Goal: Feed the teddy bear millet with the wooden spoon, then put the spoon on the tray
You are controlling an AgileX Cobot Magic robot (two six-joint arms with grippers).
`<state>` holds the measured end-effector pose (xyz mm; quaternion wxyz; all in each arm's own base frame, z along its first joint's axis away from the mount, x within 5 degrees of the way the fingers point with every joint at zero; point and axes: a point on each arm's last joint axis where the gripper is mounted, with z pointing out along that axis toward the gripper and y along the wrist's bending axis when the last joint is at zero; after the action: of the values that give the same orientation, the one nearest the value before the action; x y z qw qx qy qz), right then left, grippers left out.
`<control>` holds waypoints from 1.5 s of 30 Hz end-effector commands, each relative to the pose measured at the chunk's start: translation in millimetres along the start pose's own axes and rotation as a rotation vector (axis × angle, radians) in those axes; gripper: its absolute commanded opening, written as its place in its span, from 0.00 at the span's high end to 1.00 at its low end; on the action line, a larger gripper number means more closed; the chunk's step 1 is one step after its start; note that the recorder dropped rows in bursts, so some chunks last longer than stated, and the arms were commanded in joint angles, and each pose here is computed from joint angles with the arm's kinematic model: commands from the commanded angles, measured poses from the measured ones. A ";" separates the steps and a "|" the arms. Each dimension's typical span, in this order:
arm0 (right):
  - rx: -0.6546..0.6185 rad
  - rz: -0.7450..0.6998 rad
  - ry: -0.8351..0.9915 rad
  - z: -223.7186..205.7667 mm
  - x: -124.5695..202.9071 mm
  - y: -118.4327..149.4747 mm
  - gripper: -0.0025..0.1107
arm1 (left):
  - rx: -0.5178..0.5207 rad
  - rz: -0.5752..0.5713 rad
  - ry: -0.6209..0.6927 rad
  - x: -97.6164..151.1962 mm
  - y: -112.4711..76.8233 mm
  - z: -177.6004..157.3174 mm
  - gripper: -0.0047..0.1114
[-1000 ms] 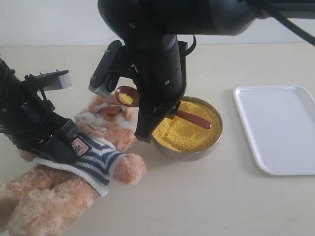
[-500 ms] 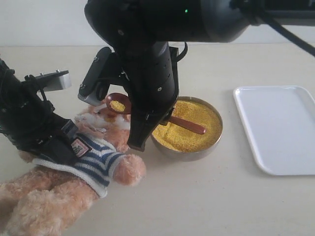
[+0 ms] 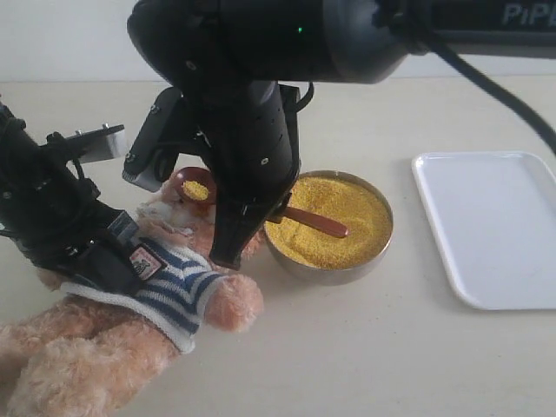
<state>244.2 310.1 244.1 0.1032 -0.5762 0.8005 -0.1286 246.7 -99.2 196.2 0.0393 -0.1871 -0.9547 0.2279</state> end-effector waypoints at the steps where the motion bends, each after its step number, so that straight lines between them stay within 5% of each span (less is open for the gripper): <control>1: 0.046 -0.016 0.012 4.9 -5.0 -3.4 0.98 | 0.024 0.005 0.001 -0.2 -3.6 -0.8 0.93; 45: 0.305 -0.189 0.120 21.2 0.7 18.7 0.98 | 0.011 0.011 -0.008 -1.1 -2.5 -0.7 0.93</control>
<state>236.7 311.6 216.4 0.1213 -0.6157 0.7248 -0.2842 246.7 -99.3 196.2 0.0384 -0.1899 -0.9540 0.2288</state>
